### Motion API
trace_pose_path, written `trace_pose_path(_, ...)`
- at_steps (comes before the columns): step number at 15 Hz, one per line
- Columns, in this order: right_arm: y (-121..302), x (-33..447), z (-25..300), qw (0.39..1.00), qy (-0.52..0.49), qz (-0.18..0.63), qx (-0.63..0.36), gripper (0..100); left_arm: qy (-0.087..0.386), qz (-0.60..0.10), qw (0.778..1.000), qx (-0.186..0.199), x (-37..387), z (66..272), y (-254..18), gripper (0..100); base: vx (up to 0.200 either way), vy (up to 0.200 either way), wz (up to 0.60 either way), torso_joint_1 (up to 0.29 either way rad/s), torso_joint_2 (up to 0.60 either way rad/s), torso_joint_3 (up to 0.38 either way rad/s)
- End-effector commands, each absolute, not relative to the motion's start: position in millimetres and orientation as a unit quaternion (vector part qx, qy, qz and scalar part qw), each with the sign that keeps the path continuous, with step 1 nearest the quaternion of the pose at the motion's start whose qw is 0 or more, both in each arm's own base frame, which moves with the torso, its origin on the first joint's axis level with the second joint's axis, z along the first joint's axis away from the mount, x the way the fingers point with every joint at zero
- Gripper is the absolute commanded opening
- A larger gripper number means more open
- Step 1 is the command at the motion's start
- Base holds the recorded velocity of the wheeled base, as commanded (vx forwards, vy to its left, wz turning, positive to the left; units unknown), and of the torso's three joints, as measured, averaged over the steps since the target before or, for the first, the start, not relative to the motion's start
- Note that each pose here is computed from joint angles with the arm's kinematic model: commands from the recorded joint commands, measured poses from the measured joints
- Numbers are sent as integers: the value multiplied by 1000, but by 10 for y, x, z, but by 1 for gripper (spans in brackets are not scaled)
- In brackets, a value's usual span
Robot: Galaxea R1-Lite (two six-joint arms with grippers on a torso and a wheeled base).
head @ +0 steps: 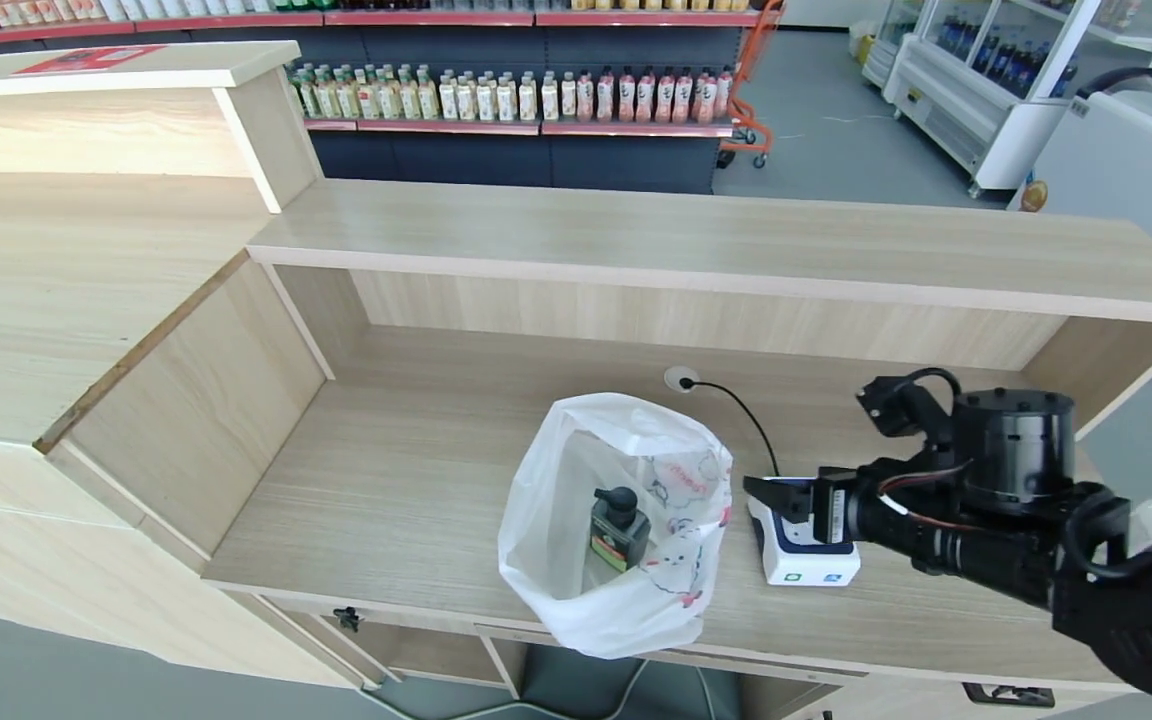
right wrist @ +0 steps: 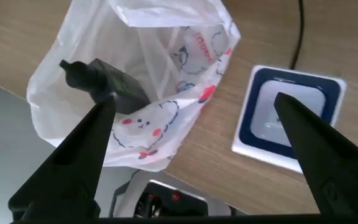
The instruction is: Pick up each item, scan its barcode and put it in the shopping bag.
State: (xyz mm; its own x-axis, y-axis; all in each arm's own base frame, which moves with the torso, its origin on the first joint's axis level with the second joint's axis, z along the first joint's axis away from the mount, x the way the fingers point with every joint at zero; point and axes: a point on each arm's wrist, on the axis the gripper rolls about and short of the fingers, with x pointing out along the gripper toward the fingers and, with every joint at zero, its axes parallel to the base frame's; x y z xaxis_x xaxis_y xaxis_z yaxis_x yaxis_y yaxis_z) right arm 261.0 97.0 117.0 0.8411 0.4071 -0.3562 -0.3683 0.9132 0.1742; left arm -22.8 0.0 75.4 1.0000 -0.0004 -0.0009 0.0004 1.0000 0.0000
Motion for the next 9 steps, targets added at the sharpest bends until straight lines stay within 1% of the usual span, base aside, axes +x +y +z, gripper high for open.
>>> trace_pose_path(1, 607, 2393, 1345, 969, 169, 160, 79, 100, 0, 0, 1000, 0, -228, 755, 0, 100, 0, -200, 0, 7, 7, -2)
trace_pose_path(2, 512, 2375, 1389, 973, 160, 145, 83, 100, 0, 0, 1000, 0, -228, 755, 0, 100, 0, -200, 0, -2, 7, 2)
trace_pose_path(5, 300, 2276, 1389, 975, 169, 115, 89, 100, 0, 0, 1000, 0, -228, 755, 0, 100, 0, -200, 0, 4, 1, -1)
trace_pose_path(9, 236, 2130, 1389, 973, 196, 105, 70, 100, 0, 0, 1000, 0, -228, 755, 0, 100, 0, -200, 0, 1, -1, 2)
